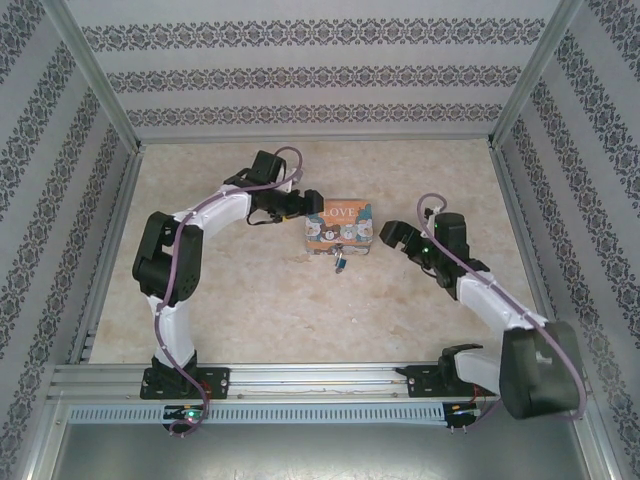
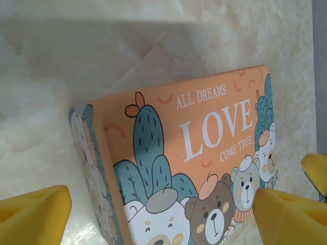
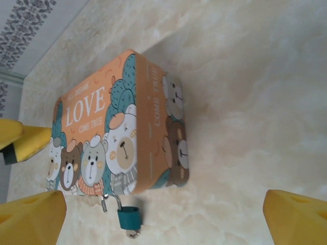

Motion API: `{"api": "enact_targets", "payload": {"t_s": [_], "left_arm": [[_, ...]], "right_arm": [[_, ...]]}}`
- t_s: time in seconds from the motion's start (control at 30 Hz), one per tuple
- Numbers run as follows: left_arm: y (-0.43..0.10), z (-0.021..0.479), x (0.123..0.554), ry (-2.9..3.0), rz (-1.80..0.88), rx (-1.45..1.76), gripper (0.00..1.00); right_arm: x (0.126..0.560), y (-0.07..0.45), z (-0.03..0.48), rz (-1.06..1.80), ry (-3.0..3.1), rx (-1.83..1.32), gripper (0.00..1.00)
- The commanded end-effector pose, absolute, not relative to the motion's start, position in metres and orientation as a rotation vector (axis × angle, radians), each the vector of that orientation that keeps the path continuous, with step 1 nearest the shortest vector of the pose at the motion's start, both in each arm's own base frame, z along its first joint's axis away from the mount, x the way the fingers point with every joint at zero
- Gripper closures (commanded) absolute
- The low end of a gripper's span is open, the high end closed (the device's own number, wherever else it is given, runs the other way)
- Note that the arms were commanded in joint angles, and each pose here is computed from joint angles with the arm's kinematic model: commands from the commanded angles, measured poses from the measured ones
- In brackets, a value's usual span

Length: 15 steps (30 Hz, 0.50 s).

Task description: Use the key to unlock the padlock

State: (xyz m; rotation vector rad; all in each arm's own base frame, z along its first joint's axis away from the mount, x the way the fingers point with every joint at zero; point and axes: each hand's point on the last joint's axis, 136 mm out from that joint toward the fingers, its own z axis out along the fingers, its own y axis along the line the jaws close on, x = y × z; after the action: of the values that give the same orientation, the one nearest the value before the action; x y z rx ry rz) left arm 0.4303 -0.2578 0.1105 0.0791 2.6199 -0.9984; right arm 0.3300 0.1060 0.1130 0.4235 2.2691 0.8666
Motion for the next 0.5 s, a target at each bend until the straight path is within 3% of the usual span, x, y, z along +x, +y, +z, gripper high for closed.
{"api": "enact_targets", "payload": {"t_s": [0.0, 0.47], "left_arm": [[-0.266, 0.109, 0.424, 2.612, -1.058, 0.061, 0.11], [-0.272, 0.082, 0.398, 2.664, -1.139, -0.008, 0.30]], "right_arm": [[0.350, 0.123, 0.130, 0.981, 2.224, 0.366, 0.02], [0.390, 0.177, 0.114, 1.059, 2.307, 0.211, 0.02]]}}
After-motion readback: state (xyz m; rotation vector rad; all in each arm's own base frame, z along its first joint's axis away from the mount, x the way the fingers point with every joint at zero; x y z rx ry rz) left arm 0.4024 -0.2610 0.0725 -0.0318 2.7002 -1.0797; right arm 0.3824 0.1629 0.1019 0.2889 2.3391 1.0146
